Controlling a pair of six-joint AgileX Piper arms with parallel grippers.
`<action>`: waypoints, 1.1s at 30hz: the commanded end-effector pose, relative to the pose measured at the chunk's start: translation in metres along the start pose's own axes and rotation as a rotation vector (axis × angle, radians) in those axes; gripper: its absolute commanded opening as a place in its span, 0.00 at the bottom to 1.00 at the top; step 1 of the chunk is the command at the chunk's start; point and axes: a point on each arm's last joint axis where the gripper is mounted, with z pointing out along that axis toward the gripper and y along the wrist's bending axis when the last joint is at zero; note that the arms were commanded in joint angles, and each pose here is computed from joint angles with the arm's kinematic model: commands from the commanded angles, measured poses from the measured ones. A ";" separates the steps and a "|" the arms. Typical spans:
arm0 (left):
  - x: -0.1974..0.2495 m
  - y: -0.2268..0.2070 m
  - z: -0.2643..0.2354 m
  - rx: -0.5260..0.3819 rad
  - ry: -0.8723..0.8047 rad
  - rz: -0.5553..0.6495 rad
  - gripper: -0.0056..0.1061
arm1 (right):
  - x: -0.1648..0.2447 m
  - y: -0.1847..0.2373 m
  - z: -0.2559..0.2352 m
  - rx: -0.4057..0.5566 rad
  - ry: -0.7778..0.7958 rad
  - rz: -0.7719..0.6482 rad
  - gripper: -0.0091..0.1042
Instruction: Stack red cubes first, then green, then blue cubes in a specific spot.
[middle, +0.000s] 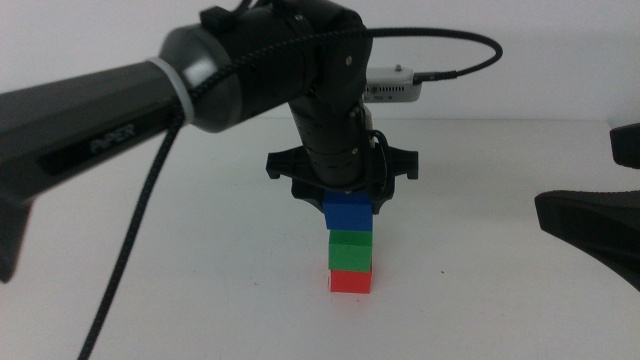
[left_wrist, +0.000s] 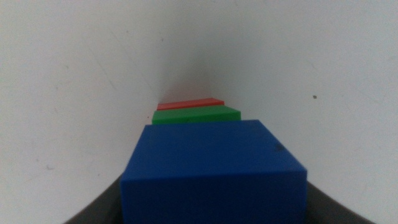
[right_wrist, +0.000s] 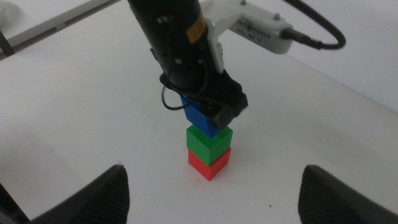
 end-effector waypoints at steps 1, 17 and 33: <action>-0.002 -0.004 0.002 0.013 -0.014 -0.011 0.03 | 0.000 -0.001 -0.001 0.001 -0.012 -0.009 0.90; -0.002 -0.005 0.028 -0.014 0.044 -0.013 0.26 | 0.000 -0.001 -0.001 0.001 -0.012 -0.009 0.90; -0.010 -0.001 -0.110 0.079 -0.253 0.162 0.89 | 0.000 -0.001 -0.001 0.001 -0.012 -0.009 0.90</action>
